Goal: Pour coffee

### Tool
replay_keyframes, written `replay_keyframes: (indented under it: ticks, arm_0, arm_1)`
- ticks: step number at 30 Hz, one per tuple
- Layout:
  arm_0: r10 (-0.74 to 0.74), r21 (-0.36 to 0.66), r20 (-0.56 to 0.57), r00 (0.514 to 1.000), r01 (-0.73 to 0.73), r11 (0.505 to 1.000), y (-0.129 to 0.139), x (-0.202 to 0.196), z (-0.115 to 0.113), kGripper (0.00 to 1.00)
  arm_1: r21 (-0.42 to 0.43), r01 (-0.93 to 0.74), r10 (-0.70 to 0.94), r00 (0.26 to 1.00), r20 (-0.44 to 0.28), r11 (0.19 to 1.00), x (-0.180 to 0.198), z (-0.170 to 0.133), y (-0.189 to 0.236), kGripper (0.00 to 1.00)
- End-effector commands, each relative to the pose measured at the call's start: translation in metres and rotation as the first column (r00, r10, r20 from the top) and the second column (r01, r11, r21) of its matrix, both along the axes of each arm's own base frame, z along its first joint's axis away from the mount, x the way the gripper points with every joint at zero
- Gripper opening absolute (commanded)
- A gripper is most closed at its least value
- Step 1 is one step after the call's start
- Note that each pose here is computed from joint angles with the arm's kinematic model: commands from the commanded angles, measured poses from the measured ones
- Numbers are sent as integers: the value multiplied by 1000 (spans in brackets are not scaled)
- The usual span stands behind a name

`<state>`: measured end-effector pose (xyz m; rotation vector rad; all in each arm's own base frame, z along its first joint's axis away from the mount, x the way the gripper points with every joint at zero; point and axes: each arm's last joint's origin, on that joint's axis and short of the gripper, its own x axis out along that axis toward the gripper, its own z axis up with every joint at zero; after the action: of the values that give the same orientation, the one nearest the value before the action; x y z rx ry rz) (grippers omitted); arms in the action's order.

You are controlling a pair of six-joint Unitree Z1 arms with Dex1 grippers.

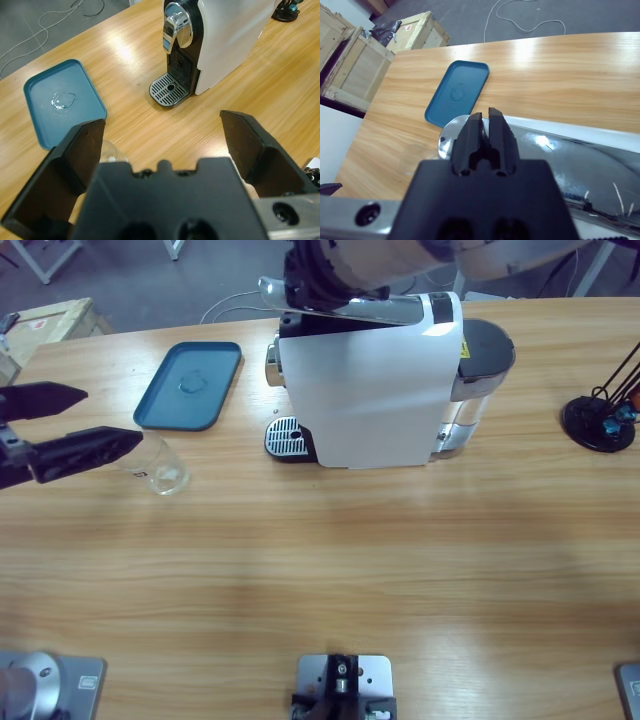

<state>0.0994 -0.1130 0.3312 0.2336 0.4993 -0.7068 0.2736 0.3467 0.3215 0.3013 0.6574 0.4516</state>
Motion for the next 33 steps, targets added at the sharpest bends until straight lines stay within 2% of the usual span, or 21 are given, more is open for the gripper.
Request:
replay_keyframes:
  ticks: [1, 14, 33]
  arm_0:
    - [-2, 24, -37, 999, 3, 1000, 7, -6, -12, 991]
    - [-1, 40, -51, 999, 3, 999, 4, -4, -15, 991]
    - [3, 40, -50, 999, -1, 999, 5, -4, -16, 991]
  arm_1:
    - [-265, -73, 3, 967, -253, 962, 1, -126, 13, 0]
    - [-298, -86, -23, 938, -346, 951, 7, -149, 4, 0]
    - [-345, -122, -20, 924, -381, 931, 0, -159, 4, 0]
